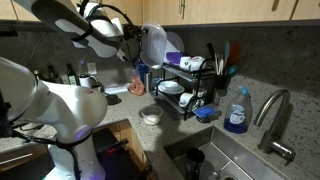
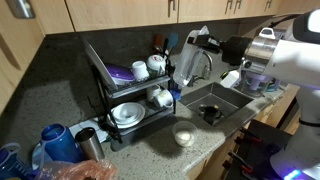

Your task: Pour the contents from the left bowl to the right bowl

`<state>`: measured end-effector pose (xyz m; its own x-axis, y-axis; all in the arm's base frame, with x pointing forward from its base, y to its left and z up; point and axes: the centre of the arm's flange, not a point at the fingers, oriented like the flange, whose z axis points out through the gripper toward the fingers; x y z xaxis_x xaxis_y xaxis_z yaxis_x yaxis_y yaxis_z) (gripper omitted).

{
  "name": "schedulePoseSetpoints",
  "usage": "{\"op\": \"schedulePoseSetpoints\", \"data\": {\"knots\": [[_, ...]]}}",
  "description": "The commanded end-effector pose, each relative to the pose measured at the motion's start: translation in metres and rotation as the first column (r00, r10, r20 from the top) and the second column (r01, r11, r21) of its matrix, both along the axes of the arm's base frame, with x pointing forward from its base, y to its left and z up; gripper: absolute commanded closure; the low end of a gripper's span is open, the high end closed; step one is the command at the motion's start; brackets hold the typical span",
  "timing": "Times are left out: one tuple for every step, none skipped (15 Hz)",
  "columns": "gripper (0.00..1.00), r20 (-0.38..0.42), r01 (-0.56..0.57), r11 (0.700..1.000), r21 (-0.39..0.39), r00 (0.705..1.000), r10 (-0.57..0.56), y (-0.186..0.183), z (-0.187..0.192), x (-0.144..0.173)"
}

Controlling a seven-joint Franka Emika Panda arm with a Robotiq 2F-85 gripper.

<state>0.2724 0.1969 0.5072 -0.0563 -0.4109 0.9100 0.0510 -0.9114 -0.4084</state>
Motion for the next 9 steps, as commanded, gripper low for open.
{"op": "schedulePoseSetpoints", "data": {"knots": [[0.99, 0.042, -0.01, 1.0, -0.026, 0.999, 0.011, -0.0314, -0.0516, -0.0444], [0.99, 0.046, -0.011, 0.999, -0.032, 0.999, 0.013, -0.0312, -0.0519, -0.0441], [0.99, 0.051, -0.013, 0.999, -0.037, 0.999, 0.015, -0.0309, -0.052, -0.0441], [0.99, 0.053, -0.015, 0.999, -0.041, 0.998, 0.017, -0.0307, -0.0522, -0.0439], [0.99, 0.056, -0.016, 0.999, -0.045, 0.998, 0.019, -0.0305, -0.0523, -0.0438], [0.99, 0.059, -0.017, 0.999, -0.049, 0.998, 0.02, -0.0303, -0.0523, -0.0439], [0.99, 0.06, -0.018, 0.999, -0.051, 0.998, 0.022, -0.0302, -0.0523, -0.0439], [0.99, 0.062, -0.019, 0.998, -0.053, 0.998, 0.022, -0.0301, -0.0524, -0.0439], [0.99, 0.064, -0.02, 0.998, -0.056, 0.998, 0.024, -0.0298, -0.0524, -0.044]]}}
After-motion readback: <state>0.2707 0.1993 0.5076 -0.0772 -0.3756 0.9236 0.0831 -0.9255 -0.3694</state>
